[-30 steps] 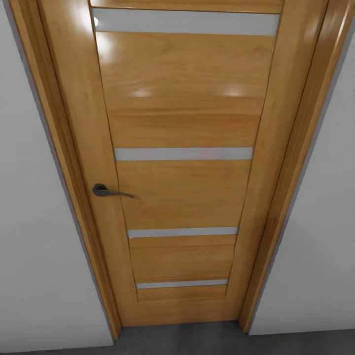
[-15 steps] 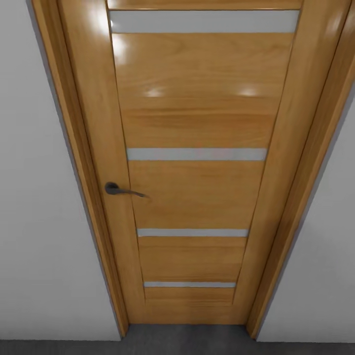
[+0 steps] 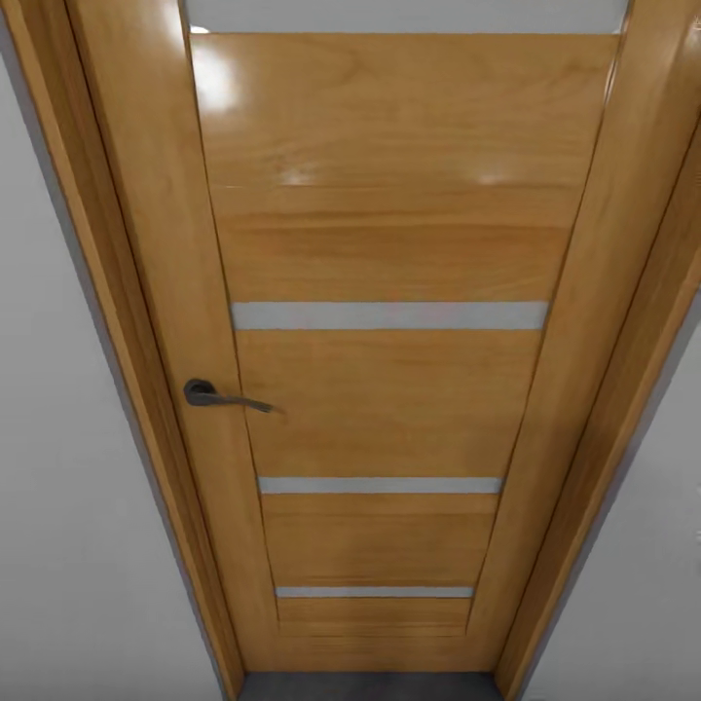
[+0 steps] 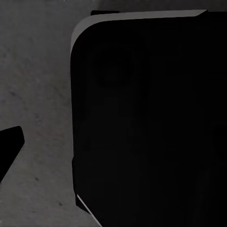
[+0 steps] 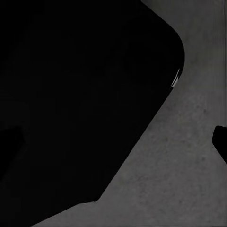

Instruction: Move the two storage containers from the living room to the garage. In the garage, place one container on the floor and stack the other container on top of it (either order is fine).

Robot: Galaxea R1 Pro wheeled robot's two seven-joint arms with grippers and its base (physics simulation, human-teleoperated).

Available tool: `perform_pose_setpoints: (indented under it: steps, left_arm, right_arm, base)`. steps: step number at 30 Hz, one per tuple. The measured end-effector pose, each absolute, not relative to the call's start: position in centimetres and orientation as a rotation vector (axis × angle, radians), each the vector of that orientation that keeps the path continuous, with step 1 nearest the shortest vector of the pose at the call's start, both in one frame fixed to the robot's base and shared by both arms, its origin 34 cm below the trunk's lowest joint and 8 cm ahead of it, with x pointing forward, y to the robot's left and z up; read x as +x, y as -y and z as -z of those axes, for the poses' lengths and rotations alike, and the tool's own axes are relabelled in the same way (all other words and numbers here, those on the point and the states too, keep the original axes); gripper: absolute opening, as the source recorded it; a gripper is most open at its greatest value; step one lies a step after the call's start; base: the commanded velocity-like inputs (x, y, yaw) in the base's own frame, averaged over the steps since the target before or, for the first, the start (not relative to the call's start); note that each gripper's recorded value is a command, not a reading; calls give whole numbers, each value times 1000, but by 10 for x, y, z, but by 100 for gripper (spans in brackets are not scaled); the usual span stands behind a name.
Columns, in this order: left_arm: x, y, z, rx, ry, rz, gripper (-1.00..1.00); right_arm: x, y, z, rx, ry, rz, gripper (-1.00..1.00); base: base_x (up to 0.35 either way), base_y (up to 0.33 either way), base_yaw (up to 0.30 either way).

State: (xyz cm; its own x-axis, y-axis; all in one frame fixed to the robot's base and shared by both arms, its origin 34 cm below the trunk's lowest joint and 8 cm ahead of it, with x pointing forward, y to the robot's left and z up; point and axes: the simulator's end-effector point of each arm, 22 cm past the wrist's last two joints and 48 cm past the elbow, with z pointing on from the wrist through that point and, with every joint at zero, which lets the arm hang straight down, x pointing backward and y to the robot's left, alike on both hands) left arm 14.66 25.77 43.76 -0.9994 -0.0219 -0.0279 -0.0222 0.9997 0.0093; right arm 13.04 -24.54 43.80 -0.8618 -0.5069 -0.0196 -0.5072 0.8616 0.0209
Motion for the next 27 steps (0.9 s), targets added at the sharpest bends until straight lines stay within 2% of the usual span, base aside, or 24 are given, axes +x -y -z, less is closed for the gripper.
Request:
perform_pose_setpoints:
  steps: [27]
  left_arm:
    - [147, -258, -438, -35, -3114, -15, 100]
  right_arm:
    - [130, 245, -438, -827, -3017, -41, 100]
  base:
    - [0, -78, -2]
